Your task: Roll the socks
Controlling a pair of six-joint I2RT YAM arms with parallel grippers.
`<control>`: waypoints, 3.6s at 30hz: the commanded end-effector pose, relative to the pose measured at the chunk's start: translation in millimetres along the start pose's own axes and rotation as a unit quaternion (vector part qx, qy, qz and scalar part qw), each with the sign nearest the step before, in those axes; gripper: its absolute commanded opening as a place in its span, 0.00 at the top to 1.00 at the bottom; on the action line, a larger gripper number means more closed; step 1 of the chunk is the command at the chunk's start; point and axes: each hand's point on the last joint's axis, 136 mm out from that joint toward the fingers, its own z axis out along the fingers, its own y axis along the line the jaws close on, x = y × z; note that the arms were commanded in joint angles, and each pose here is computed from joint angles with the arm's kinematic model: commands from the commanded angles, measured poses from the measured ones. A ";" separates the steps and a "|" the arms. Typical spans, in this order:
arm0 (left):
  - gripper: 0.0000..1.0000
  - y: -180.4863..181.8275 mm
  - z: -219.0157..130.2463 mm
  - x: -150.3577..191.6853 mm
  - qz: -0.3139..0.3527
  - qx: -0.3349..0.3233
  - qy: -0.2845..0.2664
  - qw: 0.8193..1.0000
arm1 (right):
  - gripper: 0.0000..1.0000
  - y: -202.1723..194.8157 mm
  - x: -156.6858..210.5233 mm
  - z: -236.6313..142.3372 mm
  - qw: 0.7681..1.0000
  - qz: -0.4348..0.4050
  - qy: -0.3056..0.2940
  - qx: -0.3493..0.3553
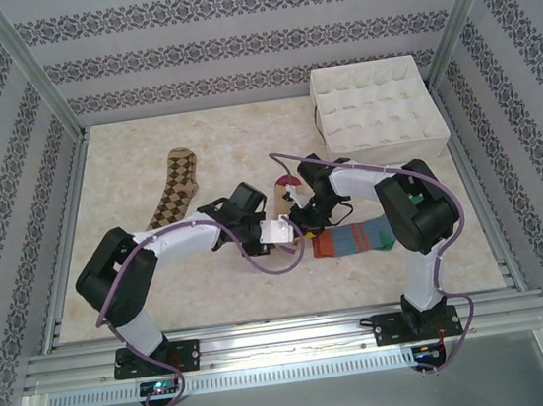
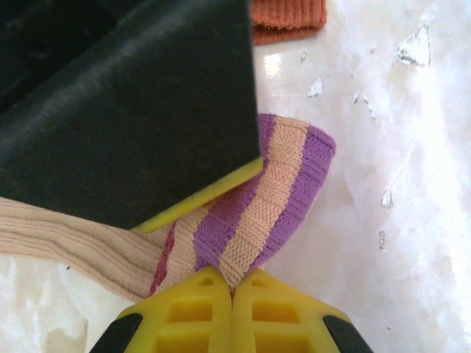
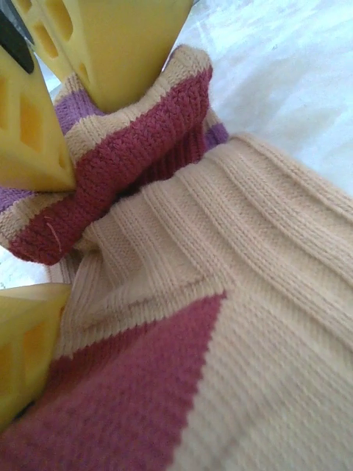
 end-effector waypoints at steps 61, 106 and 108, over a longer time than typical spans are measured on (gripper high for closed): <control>0.99 2.7 14.7 9.6 -0.403 0.254 0.040 0.878 | 0.51 18.0 3.3 -3.9 0.961 -0.106 -0.256 0.019; 0.63 2.5 -20.1 -13.7 0.130 -0.120 -0.126 0.976 | 1.00 -56.4 16.9 24.4 0.986 0.095 -0.106 0.091; 0.57 5.8 -11.8 -10.6 0.140 -0.130 -0.107 0.976 | 1.00 -56.4 18.1 25.1 0.986 0.096 -0.102 0.088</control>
